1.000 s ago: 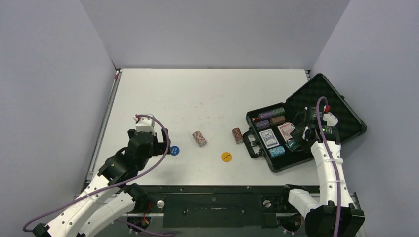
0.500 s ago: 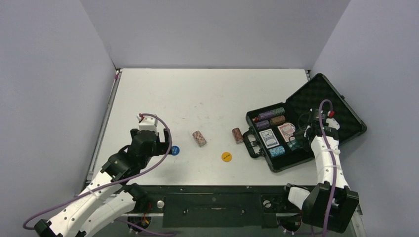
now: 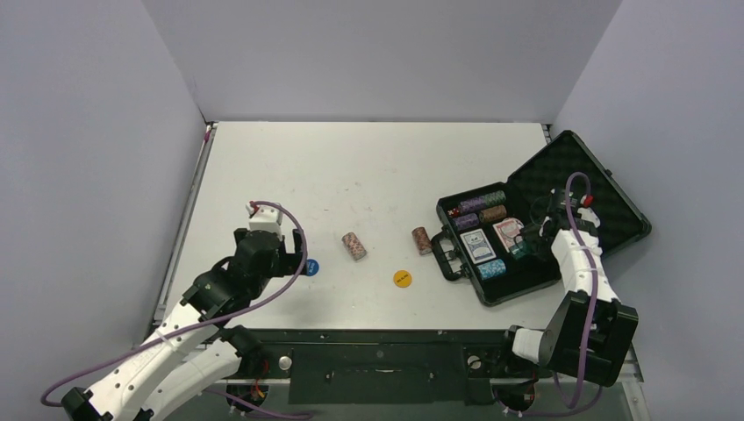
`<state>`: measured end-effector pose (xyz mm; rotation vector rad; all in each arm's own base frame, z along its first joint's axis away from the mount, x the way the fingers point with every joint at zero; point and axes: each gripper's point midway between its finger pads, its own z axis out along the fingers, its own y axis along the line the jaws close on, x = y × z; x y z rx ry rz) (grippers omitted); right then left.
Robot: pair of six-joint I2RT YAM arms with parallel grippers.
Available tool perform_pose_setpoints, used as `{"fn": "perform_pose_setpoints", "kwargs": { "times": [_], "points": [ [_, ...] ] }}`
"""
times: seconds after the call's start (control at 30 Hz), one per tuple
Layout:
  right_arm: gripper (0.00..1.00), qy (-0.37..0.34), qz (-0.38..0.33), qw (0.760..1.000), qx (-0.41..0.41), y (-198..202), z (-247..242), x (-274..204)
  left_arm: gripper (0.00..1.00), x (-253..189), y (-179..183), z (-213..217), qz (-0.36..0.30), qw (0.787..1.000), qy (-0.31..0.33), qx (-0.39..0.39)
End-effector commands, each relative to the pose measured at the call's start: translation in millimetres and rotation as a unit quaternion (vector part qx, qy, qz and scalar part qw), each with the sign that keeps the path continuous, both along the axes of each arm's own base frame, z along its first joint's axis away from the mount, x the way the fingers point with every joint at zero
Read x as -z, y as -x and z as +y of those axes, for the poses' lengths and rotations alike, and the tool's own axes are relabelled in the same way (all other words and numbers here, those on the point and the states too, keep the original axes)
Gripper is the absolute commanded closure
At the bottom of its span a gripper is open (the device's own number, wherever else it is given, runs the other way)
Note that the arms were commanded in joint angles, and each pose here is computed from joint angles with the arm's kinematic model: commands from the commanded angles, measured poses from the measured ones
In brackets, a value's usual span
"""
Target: Pack up texas hold em set
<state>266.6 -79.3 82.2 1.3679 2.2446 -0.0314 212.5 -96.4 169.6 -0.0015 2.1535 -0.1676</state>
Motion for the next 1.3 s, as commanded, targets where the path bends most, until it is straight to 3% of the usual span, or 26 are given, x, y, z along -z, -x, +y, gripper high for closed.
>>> {"fn": "perform_pose_setpoints", "kwargs": {
  "times": [0.0, 0.47, 1.2, 1.27],
  "points": [
    [1.0, 0.005, -0.033, 0.999, 0.018, -12, -7, -3, 0.04, -18, -9, -6, -0.026, 1.0, 0.014, 0.004],
    [1.0, -0.014, -0.007, 0.999, 0.039, 9, 1, 36, 0.04, -21, -9, -7, -0.032, 0.999, 0.017, 0.008],
    [1.0, -0.01, 0.015, 0.999, 0.031, 21, 2, 44, 0.04, -29, -6, 2, -0.051, 0.999, 0.02, -0.003],
    [0.95, -0.012, 0.016, 0.999, 0.03, 21, 3, 45, 0.04, -29, -6, 2, -0.051, 0.998, 0.02, -0.003]
  ]
}}
